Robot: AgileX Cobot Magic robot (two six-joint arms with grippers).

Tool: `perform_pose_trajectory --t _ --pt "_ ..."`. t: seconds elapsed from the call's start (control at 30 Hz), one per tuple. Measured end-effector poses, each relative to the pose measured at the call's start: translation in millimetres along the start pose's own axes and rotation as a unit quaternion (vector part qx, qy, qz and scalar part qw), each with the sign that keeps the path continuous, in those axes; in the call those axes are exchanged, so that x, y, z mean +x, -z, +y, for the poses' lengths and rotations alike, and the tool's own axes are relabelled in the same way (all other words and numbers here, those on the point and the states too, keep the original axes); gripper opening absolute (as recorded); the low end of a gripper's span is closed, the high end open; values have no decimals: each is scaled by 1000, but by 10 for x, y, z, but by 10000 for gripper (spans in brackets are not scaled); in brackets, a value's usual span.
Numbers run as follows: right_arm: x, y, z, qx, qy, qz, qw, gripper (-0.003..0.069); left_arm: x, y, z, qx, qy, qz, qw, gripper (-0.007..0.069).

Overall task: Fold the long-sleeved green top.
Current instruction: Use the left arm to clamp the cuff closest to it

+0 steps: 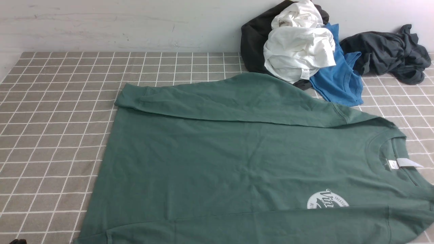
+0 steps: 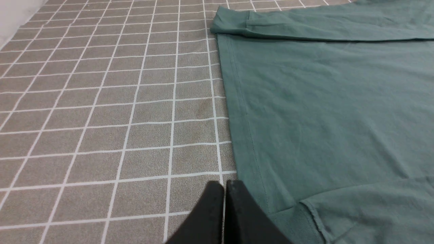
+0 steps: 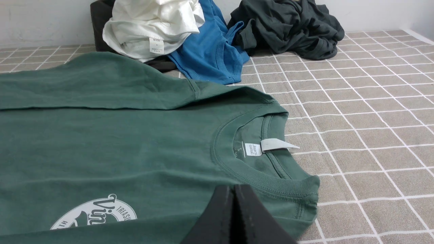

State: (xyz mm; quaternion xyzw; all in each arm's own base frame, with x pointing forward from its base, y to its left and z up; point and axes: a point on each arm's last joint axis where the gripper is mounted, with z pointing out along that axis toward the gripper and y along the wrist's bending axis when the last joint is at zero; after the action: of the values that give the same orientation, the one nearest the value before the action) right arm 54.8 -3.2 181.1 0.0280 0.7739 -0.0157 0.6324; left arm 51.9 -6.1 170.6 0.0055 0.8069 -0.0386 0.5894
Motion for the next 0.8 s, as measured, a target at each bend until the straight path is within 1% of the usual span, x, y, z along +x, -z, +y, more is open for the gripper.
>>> perform_pose_trajectory --t 0.63,0.8 --pt "0 0 0 0 0 0 1000 -13 -2 0 1 0 -5 -1 1000 -7" --pt "0 0 0 0 0 0 1000 -13 -25 0 4 -2 -7 -14 1000 -7"
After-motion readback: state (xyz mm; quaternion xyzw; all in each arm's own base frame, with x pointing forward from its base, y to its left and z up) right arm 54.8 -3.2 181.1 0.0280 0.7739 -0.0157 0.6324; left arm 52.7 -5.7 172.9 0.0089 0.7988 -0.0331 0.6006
